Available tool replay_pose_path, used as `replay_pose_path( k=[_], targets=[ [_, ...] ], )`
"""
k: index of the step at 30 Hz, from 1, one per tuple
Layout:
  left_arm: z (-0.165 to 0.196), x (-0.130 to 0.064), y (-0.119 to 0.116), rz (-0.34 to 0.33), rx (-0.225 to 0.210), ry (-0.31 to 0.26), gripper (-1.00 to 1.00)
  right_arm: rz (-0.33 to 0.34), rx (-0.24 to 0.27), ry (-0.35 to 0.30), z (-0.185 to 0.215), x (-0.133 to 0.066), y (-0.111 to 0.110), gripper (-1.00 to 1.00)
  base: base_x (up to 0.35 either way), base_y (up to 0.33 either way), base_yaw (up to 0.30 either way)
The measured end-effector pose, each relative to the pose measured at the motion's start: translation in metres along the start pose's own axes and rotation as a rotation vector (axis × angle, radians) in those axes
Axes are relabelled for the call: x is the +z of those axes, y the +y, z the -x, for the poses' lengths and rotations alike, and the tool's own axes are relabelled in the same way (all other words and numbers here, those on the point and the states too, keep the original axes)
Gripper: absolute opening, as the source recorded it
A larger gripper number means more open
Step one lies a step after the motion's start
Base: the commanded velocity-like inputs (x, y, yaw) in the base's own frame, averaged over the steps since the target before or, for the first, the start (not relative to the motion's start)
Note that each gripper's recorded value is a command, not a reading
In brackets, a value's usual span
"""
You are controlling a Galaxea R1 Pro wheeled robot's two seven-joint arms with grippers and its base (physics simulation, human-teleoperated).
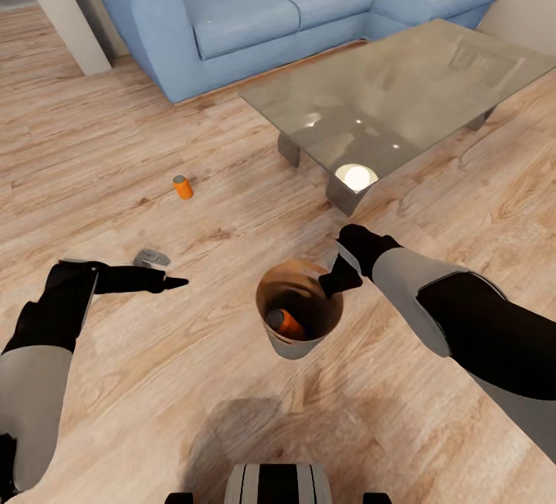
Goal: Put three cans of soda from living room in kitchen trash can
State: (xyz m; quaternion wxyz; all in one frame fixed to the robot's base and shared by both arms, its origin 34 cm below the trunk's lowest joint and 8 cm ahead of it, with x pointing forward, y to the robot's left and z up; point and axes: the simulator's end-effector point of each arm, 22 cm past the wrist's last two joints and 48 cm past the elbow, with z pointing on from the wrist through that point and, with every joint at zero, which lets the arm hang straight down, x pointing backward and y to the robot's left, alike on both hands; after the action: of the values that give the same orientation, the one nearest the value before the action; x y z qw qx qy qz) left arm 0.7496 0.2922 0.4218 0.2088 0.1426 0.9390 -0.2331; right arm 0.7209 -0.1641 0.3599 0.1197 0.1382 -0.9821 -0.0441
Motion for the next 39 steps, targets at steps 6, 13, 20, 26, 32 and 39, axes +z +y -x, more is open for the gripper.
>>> replay_pose_path(
  k=[6,13,20,26,32,39],
  targets=[
    [-0.059,0.014,0.063,0.219,-0.037,-0.045,1.0,0.0,0.064,0.042,-0.027,0.02,-0.029,-1.0,0.0,0.055,0.0],
    [-0.09,0.036,0.054,0.232,-0.049,-0.128,1.0,-0.102,0.042,0.048,-0.046,0.038,-0.07,-1.0,0.021,0.075,0.0],
    [-0.11,0.047,0.058,0.292,-0.061,-0.118,1.0,0.036,0.14,0.044,-0.061,0.063,-0.043,-1.0,0.012,0.286,0.0],
    [-0.114,0.048,0.057,0.291,-0.07,-0.11,1.0,-0.055,0.11,0.075,-0.08,0.071,-0.071,-1.0,0.001,0.314,-0.045],
    [-0.119,0.049,0.055,0.287,-0.088,-0.091,1.0,0.022,0.197,0.068,-0.087,0.076,-0.066,-1.0,0.0,0.316,-0.196],
    [-0.12,0.051,0.053,0.287,-0.091,-0.084,1.0,-0.011,0.201,0.079,-0.104,0.087,-0.085,-1.0,0.005,0.316,-0.095]
  ],
)
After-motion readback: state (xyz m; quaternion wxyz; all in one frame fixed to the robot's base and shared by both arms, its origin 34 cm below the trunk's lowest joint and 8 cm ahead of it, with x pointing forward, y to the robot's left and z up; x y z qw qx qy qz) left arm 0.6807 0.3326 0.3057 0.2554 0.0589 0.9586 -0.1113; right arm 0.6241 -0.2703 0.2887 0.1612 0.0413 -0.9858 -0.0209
